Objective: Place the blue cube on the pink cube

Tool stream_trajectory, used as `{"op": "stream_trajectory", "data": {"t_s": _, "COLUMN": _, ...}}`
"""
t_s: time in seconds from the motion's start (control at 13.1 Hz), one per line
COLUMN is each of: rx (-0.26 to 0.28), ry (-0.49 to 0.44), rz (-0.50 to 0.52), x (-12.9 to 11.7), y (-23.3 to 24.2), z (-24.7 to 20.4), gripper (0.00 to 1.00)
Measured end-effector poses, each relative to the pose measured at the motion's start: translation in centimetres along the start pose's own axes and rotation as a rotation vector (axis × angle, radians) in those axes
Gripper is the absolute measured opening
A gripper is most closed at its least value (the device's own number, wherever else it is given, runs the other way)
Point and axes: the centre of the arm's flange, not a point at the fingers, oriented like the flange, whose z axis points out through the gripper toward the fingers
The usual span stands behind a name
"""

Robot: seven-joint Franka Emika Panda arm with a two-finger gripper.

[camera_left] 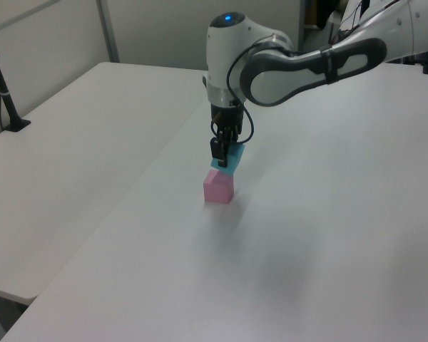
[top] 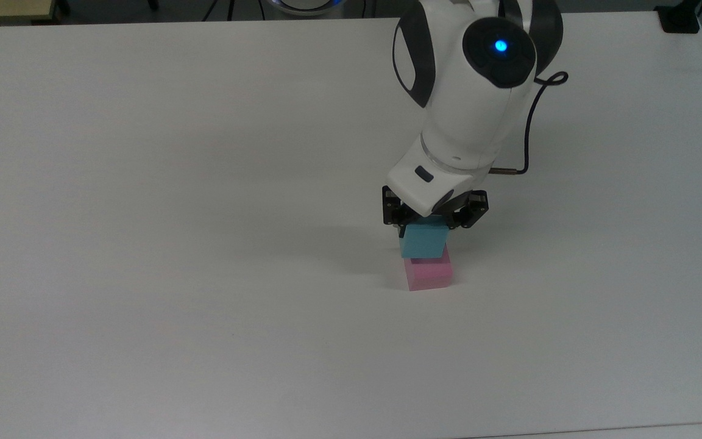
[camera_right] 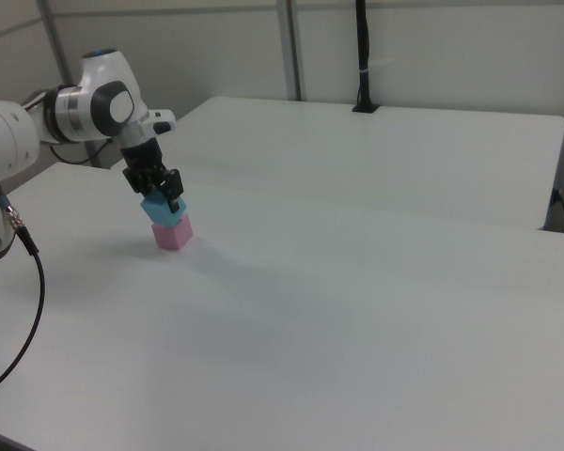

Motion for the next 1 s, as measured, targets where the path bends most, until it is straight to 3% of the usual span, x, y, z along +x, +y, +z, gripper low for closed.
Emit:
{"op": "stream_trajectory", "data": {"t_s": 0.31, "rx": -0.001, "ry": 0.0, "rz": -0.01, "x": -0.1, "y": -1.4, "z": 1.5, "gripper": 0.59}}
{"op": "stream_trajectory", "data": {"t_s": 0.38, "rx": 0.001, "ry": 0.007, "rz": -0.006, "x": -0.1, "y": -1.7, "z": 1.7, "gripper": 0.63}}
{"op": "stream_trajectory", "data": {"t_s": 0.54, "rx": 0.003, "ry": 0.017, "rz": -0.003, "x": 0.1, "y": -1.9, "z": 2.2, "gripper": 0.92}}
{"op": "stream_trajectory", "data": {"t_s": 0.61, "rx": 0.003, "ry": 0.018, "rz": 0.002, "x": 0.1, "y": -1.9, "z": 2.3, "gripper": 1.0}}
{"op": "stream_trajectory", "data": {"t_s": 1.0, "rx": 0.0, "ry": 0.021, "rz": 0.038, "x": 0.4, "y": -1.2, "z": 0.7, "gripper": 1.0}}
